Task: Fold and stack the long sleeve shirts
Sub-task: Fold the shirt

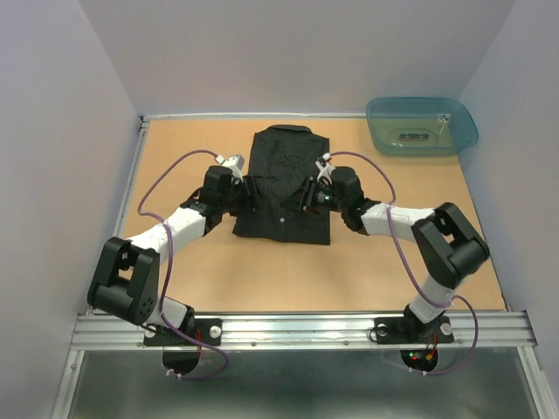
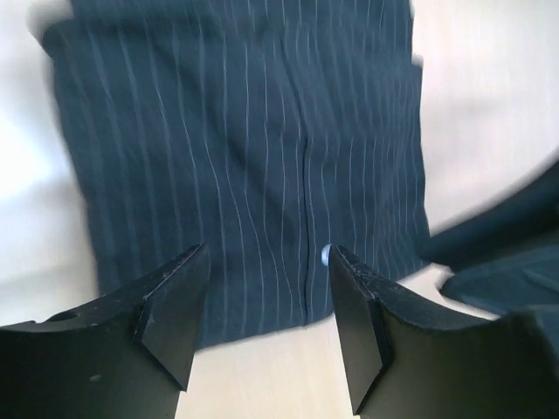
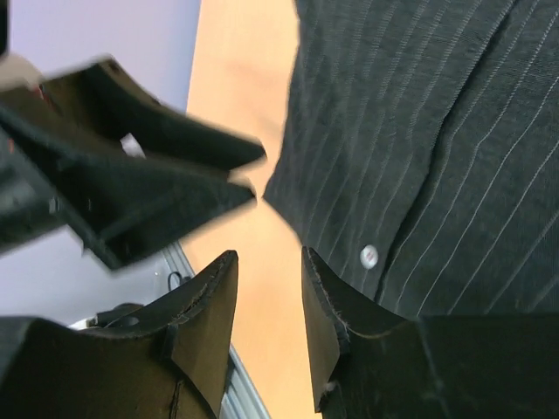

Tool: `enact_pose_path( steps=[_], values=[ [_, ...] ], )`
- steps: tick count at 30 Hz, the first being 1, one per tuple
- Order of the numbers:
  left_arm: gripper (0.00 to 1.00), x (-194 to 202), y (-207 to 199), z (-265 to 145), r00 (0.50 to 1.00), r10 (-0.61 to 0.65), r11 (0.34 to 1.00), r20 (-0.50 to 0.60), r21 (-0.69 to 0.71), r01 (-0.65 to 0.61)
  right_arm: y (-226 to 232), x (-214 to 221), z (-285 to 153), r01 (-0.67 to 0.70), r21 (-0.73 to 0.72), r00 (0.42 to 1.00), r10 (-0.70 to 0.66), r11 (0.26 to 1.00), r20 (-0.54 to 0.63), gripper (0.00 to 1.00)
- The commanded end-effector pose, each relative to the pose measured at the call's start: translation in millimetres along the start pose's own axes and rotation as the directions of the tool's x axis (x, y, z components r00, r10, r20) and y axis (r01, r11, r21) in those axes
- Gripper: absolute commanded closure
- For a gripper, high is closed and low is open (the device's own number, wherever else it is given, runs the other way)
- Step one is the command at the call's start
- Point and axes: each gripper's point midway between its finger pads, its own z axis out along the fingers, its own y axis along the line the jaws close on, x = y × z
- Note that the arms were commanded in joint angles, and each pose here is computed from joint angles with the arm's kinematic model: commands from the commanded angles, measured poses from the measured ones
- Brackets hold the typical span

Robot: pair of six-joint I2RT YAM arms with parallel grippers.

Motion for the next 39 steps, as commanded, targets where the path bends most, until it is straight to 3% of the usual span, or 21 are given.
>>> enact_pose_path(
  steps=[1, 5, 11, 15, 20, 26, 31, 32, 39],
  values=[
    [0.33, 19.2, -21.2, 12.1, 0.997, -0.077, 0.988, -0.032, 0.133, 0.08, -5.4, 7.2, 21.3, -0.043, -0.113, 0.999, 0.044, 0.993, 0.002, 0.59],
    [0.33, 34.2, -4.9, 33.9, 0.995, -0.08, 0.992, -0.066, 0.097, 0.086, -59.7, 19.0, 23.0, -0.081, 0.003, 0.996, 0.081, 0.997, 0.047, 0.62],
    [0.34, 68.4, 12.5, 58.0, 0.971, -0.151, 0.986, -0.185, 0.045, 0.161, -147.2, 49.5, -19.1, -0.297, 0.142, 0.952, 0.282, 0.944, 0.116, 0.67],
    [0.34, 88.9, 22.2, 52.5, 0.955, -0.195, 0.98, -0.223, 0.001, 0.201, -164.6, 61.6, -46.1, -0.32, 0.184, 0.945, 0.299, 0.929, 0.136, 0.66],
    [0.34, 71.7, 25.5, 34.8, 0.973, -0.161, 0.987, -0.163, -0.048, 0.156, -125.1, 35.9, -53.0, -0.241, 0.087, 0.964, 0.228, 0.967, 0.136, 0.57],
    [0.32, -15.7, -20.1, 7.0, 0.999, -0.037, 0.998, 0.025, 0.044, 0.035, -56.5, -37.6, -42.2, -0.054, 0.031, 0.988, 0.049, 0.998, 0.147, 0.53],
    [0.34, -63.7, -25.3, -6.2, 0.988, -0.02, 0.999, 0.151, 0.031, 0.016, -4.8, -90.6, -22.0, 0.065, -0.077, 0.988, -0.054, 0.995, 0.142, 0.52],
    [0.34, -69.6, -24.7, -4.5, 0.986, -0.031, 0.999, 0.161, 0.035, 0.026, 13.5, -110.6, -17.7, 0.097, -0.11, 0.982, -0.077, 0.989, 0.173, 0.52],
    [0.42, -69.2, -18.9, 60.0, 0.994, -0.094, 0.993, 0.049, 0.082, 0.09, 4.3, -131.0, 44.6, 0.03, -0.169, 0.991, -0.007, 0.985, 0.137, 0.52]
  ],
)
